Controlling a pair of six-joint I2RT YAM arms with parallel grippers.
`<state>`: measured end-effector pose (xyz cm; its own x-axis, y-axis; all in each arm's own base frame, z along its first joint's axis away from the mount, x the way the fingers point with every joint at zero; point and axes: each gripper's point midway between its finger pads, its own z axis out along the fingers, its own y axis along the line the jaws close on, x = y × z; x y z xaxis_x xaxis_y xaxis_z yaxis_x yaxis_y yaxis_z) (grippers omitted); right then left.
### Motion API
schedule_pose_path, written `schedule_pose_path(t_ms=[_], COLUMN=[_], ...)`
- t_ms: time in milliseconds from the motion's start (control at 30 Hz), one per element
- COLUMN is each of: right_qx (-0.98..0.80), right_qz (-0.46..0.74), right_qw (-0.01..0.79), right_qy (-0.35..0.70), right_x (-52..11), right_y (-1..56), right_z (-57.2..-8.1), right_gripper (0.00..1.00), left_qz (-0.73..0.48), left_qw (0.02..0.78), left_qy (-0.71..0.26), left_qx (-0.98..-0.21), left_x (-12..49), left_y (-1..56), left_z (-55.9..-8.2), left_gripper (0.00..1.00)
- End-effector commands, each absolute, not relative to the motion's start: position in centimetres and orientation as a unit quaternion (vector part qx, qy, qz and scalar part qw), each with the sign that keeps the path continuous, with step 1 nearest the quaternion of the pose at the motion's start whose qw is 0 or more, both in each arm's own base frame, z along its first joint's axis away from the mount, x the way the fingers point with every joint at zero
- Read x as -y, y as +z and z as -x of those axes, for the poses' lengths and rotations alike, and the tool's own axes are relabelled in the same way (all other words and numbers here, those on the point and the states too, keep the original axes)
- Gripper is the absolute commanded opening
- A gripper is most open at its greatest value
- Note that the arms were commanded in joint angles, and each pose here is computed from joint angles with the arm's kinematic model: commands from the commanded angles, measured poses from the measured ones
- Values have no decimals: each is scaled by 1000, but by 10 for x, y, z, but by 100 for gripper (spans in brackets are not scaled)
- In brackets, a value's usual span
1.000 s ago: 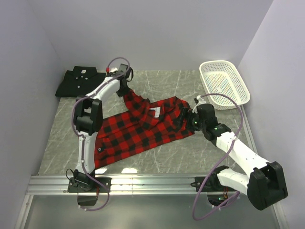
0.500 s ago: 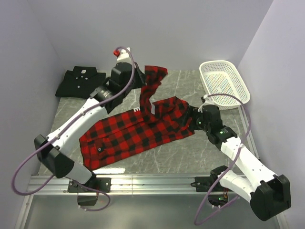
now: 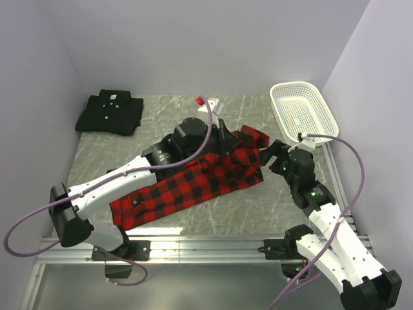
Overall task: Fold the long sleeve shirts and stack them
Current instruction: Fold the shirt
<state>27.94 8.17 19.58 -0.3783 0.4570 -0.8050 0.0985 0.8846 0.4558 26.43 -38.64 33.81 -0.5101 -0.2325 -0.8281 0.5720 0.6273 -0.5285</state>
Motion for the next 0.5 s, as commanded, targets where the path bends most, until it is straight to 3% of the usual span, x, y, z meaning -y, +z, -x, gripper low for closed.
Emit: schedule_pose_path(t_ms=[0, 267, 467], right_qx=[-803, -797, -797], right_qz=[-219, -271, -262], right_qw=[540, 530, 531], right_qy=[127, 101, 119], right_x=[-55, -28, -34], right_y=[193, 185, 184], right_z=[-282, -278, -279], right_gripper=[89, 88, 88], left_qz=[-140, -239, -228], left_qw=[485, 444, 430], left_qy=[-479, -549, -543], left_qx=[-719, -667, -684], left_x=[411, 443, 435], left_y=[366, 373, 348], left_z=[-237, -172, -168], left_gripper=[0, 1, 1])
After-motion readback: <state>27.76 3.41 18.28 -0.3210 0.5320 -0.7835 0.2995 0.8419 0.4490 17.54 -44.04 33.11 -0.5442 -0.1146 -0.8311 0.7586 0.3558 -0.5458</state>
